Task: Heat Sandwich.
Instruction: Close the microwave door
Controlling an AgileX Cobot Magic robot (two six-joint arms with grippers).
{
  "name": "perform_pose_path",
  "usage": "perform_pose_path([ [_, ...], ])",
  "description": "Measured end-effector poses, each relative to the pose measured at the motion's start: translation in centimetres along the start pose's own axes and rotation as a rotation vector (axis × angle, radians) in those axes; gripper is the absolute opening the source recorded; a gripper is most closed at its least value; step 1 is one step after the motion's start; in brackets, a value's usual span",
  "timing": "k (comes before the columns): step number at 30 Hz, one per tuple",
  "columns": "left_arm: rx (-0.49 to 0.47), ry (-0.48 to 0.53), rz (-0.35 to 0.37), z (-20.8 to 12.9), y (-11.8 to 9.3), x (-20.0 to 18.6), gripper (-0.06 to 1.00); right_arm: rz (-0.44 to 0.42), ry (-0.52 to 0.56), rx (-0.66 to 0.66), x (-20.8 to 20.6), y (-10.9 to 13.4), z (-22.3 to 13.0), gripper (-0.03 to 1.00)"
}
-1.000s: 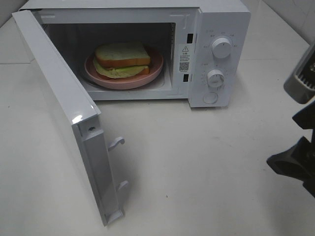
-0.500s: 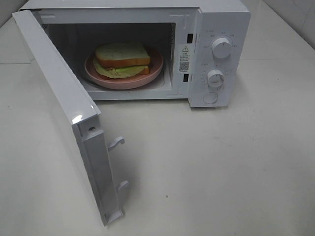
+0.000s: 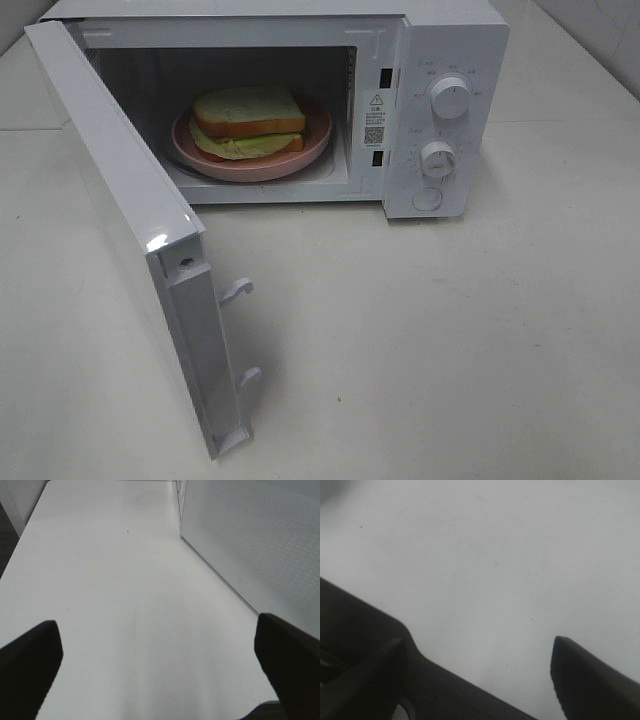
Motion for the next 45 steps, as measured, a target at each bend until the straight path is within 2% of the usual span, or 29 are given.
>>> perform_pose_path([
  [8, 0.0, 0.0, 0.0, 0.0, 0.0, 0.0, 0.99, -0.113, -0.128, 0.144, -1.9, -0.6, -1.7, 0.76],
  [16, 0.0, 0.0, 0.0, 0.0, 0.0, 0.0, 0.99, -0.198, -0.162, 0.272, -1.1, -0.2, -3.9, 0.76],
  [18, 0.0, 0.0, 0.0, 0.0, 0.0, 0.0, 0.99, -0.216, -0.203, 0.307, -1.2, -0.1, -3.9, 0.76],
  [24, 0.0, 0.0, 0.0, 0.0, 0.0, 0.0, 0.99, -0.25, -0.245, 0.335, -1.0, 0.0, -4.3, 0.76],
  [32, 0.0, 0.0, 0.0, 0.0, 0.0, 0.0, 0.99, -0.295, -0.354, 0.346, -2.1, 0.5, -5.2, 0.76],
  [45, 0.0, 0.0, 0.0, 0.0, 0.0, 0.0, 0.99, -0.295, -0.354, 0.346, -2.1, 0.5, -5.2, 0.76],
])
Point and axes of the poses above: a point on each arm's last joint axis where the gripper is mounted, x pointing out along that axis toward the gripper, y along the wrist's bending axis when the last joint is at zero, z = x × y, the point moved 2 cm from there along x, pointing out along that axis toward the gripper, and after that the axes turned 3 degrees about -x, right-handed, at the moved point
